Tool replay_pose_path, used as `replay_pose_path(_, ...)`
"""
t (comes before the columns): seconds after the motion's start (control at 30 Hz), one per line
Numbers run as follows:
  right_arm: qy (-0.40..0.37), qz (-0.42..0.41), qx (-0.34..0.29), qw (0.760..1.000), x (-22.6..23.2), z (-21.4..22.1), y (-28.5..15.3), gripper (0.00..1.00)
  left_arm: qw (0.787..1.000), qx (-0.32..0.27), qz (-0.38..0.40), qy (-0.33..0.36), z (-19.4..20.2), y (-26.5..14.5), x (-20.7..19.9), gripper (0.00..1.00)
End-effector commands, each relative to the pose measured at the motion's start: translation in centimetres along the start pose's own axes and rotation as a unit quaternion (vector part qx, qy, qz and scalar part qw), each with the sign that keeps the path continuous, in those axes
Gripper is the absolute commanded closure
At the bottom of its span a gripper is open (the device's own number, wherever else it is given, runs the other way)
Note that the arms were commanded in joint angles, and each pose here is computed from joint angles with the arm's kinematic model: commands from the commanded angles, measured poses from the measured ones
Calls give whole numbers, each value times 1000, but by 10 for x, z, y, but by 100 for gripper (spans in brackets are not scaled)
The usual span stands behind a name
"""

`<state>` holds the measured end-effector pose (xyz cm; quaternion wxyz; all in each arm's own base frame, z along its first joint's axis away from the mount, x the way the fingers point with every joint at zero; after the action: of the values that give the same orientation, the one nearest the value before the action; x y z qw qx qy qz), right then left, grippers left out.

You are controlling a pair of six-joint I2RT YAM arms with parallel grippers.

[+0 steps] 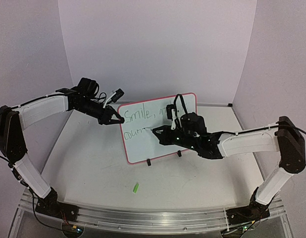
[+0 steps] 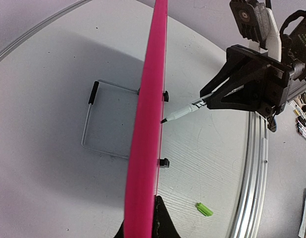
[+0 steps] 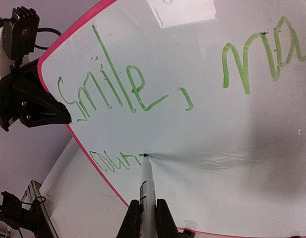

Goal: Write a sentence on the whiteboard

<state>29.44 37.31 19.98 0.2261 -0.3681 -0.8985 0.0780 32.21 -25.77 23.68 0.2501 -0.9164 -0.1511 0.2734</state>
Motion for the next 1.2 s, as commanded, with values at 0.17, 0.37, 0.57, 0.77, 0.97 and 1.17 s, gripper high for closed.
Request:
replay_pose_path(0.17, 10, 48, -28, 998, -16, -14, -11, 100, 997, -2, -65, 44, -6, -7, 14, 100)
replay_pose_path(0.37, 11, 50, -29, 998, -16, -14, -13, 100, 997, -2, -65, 45, -6, -7, 14, 100)
replay_pose_path(0.57, 6, 35, -29, 999, -11, -16, -17, 100, 997, -1, -65, 44, -5, -7, 14, 100)
replay_pose_path(0.77, -4, -27, -40, 999, 10, -28, -21, 100, 997, -1, -65, 44, -5, -7, 14, 100)
replay_pose_path(0.97, -7, -43, -41, 998, 17, -35, -13, 100, 997, -1, -65, 44, -5, -6, 14, 100)
replay_pose_path(1.17, -3, -32, -43, 999, 12, -36, -8, 100, 997, 0, -64, 43, -5, -6, 14, 100)
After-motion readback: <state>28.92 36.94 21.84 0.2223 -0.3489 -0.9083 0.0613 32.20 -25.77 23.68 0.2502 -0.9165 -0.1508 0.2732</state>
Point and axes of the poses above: each gripper's point midway between its finger pads, its own y axis out along the fingers, its own x axis along the line the jaws close on, z = x × y, the point moved 3 cm from there along -y, back along the fingers, and after that the axes turned 10 degrees about -y, right-handed, at the moved point
